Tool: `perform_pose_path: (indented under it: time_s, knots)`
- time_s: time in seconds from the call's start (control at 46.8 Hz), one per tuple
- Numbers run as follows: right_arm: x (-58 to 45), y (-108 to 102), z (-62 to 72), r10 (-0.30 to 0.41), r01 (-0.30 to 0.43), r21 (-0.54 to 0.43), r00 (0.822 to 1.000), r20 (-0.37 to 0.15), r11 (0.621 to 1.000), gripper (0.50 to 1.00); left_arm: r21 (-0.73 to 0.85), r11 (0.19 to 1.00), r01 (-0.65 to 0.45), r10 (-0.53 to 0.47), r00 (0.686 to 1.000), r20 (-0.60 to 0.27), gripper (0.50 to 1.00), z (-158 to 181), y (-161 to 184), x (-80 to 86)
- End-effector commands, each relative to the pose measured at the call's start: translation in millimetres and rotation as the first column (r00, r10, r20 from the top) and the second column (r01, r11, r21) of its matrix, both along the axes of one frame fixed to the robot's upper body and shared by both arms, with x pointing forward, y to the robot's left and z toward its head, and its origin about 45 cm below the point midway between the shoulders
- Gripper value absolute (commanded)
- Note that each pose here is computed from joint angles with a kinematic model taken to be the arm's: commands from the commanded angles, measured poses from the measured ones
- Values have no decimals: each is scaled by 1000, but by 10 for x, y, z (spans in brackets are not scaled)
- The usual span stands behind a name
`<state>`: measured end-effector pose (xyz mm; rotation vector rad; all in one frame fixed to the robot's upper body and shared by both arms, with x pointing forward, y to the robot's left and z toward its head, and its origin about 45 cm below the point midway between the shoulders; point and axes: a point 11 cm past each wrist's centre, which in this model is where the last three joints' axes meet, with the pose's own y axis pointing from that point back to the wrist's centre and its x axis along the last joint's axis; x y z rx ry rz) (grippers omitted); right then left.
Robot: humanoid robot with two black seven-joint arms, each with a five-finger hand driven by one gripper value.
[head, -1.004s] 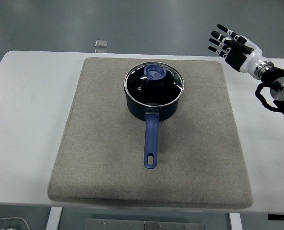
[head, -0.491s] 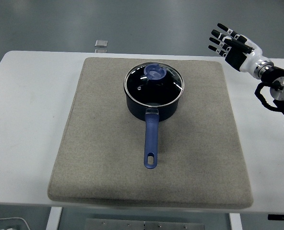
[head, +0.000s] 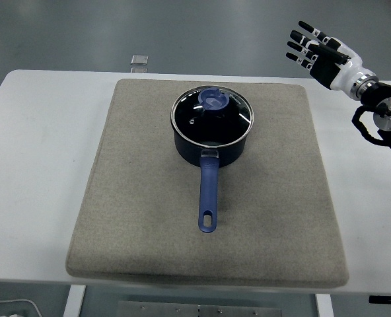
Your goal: Lift the pot lid and place it to the right of the pot.
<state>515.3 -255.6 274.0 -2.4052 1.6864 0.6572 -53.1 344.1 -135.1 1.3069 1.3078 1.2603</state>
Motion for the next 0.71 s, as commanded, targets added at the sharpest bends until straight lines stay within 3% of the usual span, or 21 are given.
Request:
perform_pose_path:
  time_s: [0.0,0.299,0.47,0.684]
  knots:
    - [31,51,96,14,-14,-10,1000,17,1000,913,0,1000,-1,1,1000,0,1000,0,0,0]
    - [56,125,195,46,-43,-70,998,44,997,913,0,1000,1,-1,1000,0,1000,0,0,0]
    - [44,210,169,82,-75,-136,995,51,988,913,0,1000,1,-1,1000,0,1000,0,0,0]
    - [33,434,279,178,-152,-258,981,78,954,913,0,1000,1,-1,1000,0,1000,0,0,0]
